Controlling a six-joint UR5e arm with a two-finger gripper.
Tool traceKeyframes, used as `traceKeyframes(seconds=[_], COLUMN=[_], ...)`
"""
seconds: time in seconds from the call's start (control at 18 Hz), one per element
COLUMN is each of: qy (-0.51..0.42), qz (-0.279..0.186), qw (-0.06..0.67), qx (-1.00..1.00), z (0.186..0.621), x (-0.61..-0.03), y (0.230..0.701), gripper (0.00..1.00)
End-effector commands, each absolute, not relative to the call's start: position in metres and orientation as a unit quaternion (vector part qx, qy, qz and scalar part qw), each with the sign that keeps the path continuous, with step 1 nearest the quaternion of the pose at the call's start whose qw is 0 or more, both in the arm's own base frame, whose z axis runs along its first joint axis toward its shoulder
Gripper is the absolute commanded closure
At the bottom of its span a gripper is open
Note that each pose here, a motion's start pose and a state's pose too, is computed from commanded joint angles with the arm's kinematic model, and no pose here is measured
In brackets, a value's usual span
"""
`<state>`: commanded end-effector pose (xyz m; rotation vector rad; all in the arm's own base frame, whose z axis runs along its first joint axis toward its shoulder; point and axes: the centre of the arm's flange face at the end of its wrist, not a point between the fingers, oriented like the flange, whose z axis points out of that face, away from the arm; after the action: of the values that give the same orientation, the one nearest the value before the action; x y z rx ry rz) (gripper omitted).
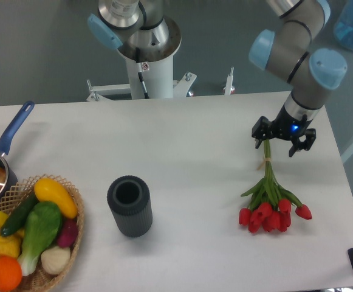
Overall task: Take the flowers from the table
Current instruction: 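Lower the open gripper down onto the tulip stems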
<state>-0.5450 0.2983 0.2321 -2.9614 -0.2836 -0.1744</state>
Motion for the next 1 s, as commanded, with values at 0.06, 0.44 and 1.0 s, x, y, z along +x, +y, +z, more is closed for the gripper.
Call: traceKeyframes(seconds=[0.06,0.44,1.0], qy=[-0.095,-0.094,-0.094], qz=[-0.056,-0.062,-0.048], qw=[0.082,0.08,0.086], qx=[-0.991,-0.99,-0.991], z=[0.233,0.223,0.217], x=[-0.547,-0.551,-0.559], y=[0.298,0.301,0.31], gripper=[0.0,0.0,0.0])
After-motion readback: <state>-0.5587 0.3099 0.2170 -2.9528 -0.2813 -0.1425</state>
